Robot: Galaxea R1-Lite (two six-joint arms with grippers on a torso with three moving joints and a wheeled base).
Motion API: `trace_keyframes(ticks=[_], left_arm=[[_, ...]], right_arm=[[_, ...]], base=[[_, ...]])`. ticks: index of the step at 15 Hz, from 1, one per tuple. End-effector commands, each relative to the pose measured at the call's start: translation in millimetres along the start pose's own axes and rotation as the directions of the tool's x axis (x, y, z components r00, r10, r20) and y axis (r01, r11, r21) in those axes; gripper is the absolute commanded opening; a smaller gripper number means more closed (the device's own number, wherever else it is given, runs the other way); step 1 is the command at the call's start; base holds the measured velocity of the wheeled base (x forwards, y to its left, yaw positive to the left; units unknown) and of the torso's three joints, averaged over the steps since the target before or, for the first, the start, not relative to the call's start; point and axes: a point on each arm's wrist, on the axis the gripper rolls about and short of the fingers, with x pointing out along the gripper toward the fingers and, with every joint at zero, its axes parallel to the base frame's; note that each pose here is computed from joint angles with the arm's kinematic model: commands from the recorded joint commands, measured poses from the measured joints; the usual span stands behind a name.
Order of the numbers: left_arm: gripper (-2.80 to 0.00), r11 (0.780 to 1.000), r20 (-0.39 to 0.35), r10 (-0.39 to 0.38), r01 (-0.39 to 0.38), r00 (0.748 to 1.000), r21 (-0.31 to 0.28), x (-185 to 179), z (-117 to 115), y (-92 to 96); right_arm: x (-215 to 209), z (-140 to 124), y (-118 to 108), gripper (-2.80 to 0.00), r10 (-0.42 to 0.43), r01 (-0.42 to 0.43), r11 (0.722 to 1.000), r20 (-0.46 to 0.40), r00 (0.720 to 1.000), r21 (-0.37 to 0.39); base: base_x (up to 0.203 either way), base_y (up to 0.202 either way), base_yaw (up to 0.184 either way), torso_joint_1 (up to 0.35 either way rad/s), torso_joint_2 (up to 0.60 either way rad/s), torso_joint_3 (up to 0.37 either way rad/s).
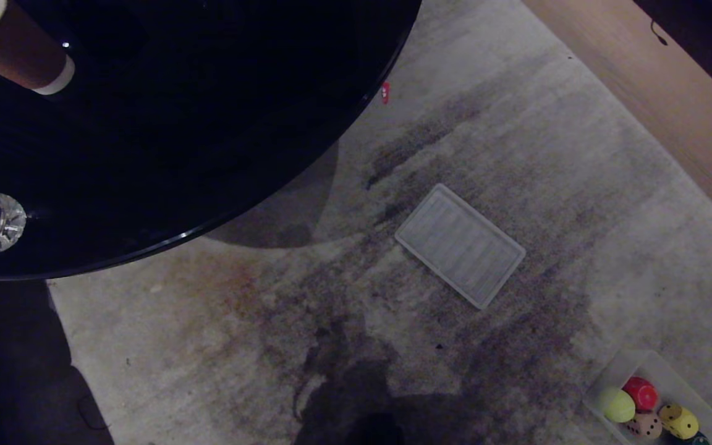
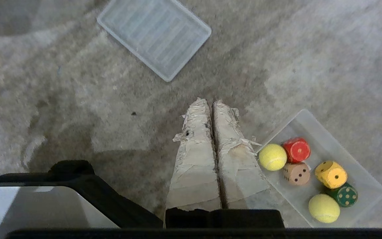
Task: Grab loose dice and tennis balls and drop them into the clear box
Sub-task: Close the lid
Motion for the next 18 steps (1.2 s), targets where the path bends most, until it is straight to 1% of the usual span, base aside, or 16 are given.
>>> trace_keyframes(ticks=[1,5,18], left_arm=[[-2.80,1.000,-0.003,0.000,0.000,1.000,-0.001,0.2,-0.4,0.0],[-2.80,1.000,-0.004,-0.001,0.001,1.000,0.010,0.2,-0.5,0.0],[-2.80,1.000,-0.004,-0.001,0.001,1.000,0.007,0.2,-0.5,0.0]], right_arm=[[0.8,-2.9,0.0,-2.80,0.000,0.000,1.000,-0.011,1.000,0.000],[0.8,-2.9,0.0,-2.80,0.000,0.000,1.000,-0.011,1.000,0.000],[0.8,-2.9,0.0,-2.80,0.001,-0.001,1.000,-0.011,1.000,-0.001]], base=[[0.000,0.000,0.000,-0.002,0.01,-0.203],[0.000,0.000,0.000,0.002,0.01,-0.198],[0.000,0.000,0.000,0.003,0.00,-0.200]])
